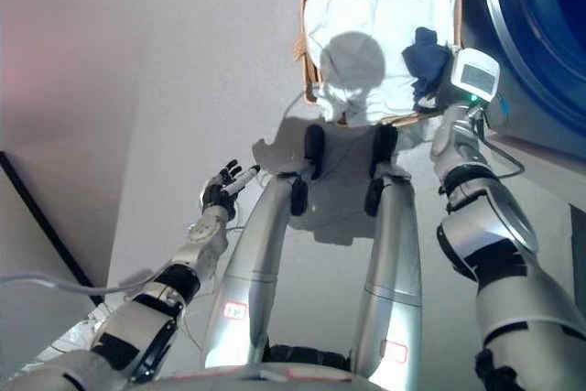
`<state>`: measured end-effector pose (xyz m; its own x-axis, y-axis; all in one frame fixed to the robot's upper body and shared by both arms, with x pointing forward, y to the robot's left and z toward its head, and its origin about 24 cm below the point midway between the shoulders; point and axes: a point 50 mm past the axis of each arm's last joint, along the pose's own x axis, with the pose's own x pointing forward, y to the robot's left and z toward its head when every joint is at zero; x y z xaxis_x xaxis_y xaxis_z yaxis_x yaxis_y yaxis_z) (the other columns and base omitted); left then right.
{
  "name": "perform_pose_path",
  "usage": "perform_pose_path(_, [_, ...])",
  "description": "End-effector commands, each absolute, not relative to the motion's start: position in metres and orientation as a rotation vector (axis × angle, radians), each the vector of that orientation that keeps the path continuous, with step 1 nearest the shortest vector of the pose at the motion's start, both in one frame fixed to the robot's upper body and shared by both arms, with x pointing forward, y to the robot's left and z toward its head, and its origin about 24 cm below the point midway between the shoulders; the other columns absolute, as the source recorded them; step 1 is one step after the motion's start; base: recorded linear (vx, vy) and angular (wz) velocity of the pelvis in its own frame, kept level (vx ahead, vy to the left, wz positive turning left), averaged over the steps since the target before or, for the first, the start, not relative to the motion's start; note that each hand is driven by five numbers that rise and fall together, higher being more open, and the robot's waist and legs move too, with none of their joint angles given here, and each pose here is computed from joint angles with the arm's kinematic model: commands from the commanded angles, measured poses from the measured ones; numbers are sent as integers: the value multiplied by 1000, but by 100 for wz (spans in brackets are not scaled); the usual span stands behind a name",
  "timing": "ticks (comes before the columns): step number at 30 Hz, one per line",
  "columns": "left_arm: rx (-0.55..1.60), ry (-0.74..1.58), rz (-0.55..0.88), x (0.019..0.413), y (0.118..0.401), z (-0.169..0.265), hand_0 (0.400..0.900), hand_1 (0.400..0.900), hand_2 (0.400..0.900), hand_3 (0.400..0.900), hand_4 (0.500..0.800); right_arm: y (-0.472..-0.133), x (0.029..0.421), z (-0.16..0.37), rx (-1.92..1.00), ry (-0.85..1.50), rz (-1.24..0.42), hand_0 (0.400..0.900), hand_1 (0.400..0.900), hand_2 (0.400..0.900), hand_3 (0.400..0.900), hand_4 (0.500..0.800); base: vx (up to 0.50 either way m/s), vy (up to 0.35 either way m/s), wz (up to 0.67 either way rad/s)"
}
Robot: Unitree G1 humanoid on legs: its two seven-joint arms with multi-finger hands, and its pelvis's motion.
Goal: Put the clothes in the basket into the washing machine.
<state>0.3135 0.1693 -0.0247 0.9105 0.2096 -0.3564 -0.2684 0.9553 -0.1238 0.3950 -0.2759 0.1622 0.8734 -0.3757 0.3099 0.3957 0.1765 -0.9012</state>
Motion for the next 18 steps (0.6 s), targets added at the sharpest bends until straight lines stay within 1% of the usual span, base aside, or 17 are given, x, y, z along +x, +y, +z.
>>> perform_pose_path(1, [-172,407,322,293,181,-46,900,900,900,900,800,-294,379,126,-1335,120,-486,400,400,400,400,500,0,0,0])
perform_pose_path(5, [-163,408,341,294,183,-46,900,900,900,900,800,-293,380,130,-1269,89,-541,400,400,400,400,500,5,1,-2])
perform_pose_path(9, [-161,395,372,293,188,-45,900,900,900,900,800,-283,385,151,-1138,-69,-610,400,400,400,400,500,11,7,-7])
perform_pose_path(10, [-161,395,372,293,188,-45,900,900,900,900,800,-283,385,151,-1138,-68,-610,400,400,400,400,500,11,2,-7])
perform_pose_path(16, [-214,430,466,283,203,-54,900,900,900,900,800,-255,390,197,-876,-365,-615,400,400,400,400,500,19,5,-9])
perform_pose_path(17, [-228,437,486,281,206,-55,900,900,900,900,800,-249,389,205,-819,-416,-600,400,400,400,400,500,30,3,-12])
perform_pose_path(18, [-250,449,507,279,208,-58,900,900,900,900,800,-241,386,215,-693,-474,-573,400,400,400,400,500,23,7,-12])
